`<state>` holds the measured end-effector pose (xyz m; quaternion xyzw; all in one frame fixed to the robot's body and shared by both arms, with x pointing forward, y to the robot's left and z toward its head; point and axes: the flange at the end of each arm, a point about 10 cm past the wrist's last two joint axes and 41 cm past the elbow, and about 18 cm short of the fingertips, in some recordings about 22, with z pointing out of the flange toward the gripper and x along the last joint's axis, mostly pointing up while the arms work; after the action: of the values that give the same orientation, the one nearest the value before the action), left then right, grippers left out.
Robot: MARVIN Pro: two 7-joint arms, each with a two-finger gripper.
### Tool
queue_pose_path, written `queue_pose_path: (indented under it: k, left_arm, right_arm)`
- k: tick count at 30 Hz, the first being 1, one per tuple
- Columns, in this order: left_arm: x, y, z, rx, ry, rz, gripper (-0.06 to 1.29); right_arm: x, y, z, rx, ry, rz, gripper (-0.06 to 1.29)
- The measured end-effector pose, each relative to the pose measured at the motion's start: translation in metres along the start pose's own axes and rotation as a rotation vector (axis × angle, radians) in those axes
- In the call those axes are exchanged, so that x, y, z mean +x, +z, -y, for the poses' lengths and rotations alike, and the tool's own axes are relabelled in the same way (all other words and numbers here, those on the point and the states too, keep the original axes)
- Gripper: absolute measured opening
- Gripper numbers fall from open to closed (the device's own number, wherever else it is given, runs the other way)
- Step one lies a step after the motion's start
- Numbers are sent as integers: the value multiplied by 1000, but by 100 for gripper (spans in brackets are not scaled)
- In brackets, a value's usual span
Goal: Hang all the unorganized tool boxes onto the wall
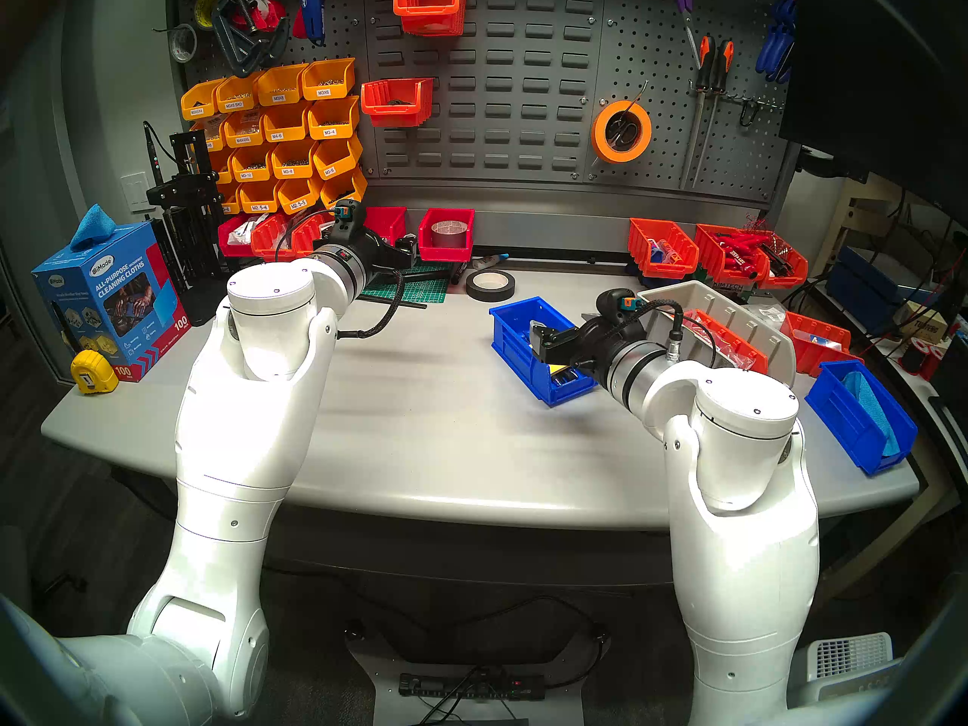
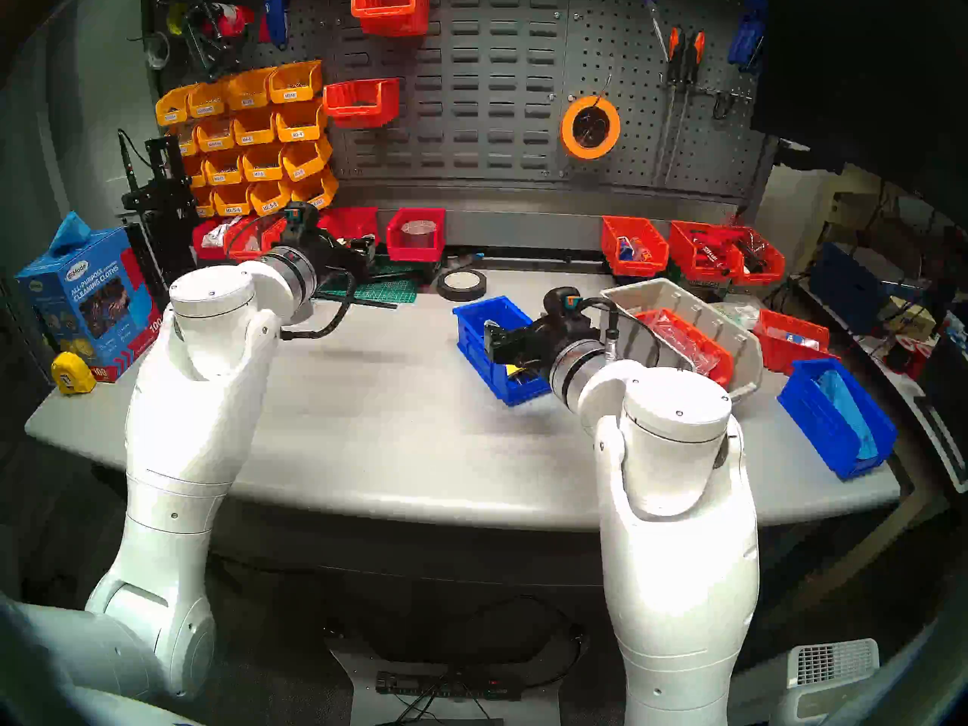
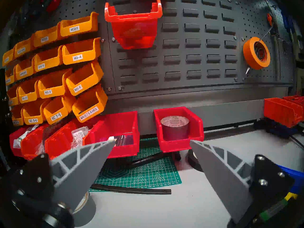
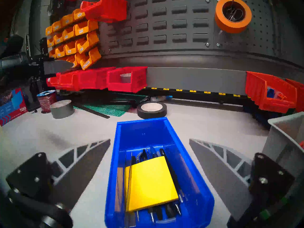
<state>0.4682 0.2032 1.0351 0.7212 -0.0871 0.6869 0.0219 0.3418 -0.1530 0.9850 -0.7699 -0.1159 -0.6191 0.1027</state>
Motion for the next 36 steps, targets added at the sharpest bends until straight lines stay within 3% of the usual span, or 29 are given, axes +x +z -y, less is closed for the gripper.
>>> queue_pose_path:
  k: [9,10,12,13,15,29,36]
  left_arm:
    - [0,0,0,0,0,0,123]
    - [0,0,0,0,0,0,123]
    - [0,0,0,0,0,0,124]
    - [0,0,0,0,0,0,123]
    - [0,0,0,0,0,0,123]
    - [0,0,0,0,0,0,123]
    - [0,0,0,0,1,0,123]
  right_arm:
    - [-7,-13,4,-36,-6,28,124]
    - [-7,-14,3,-37,-6,28,113]
    - [-8,-15,3,-36,-5,28,113]
    - [-8,-16,4,-30,-4,27,120]
    - [-7,-17,5,-16,-2,25,121]
    - [-21,-23,19,73,15,37,121]
    - [-36,-9,21,100,28,54,121]
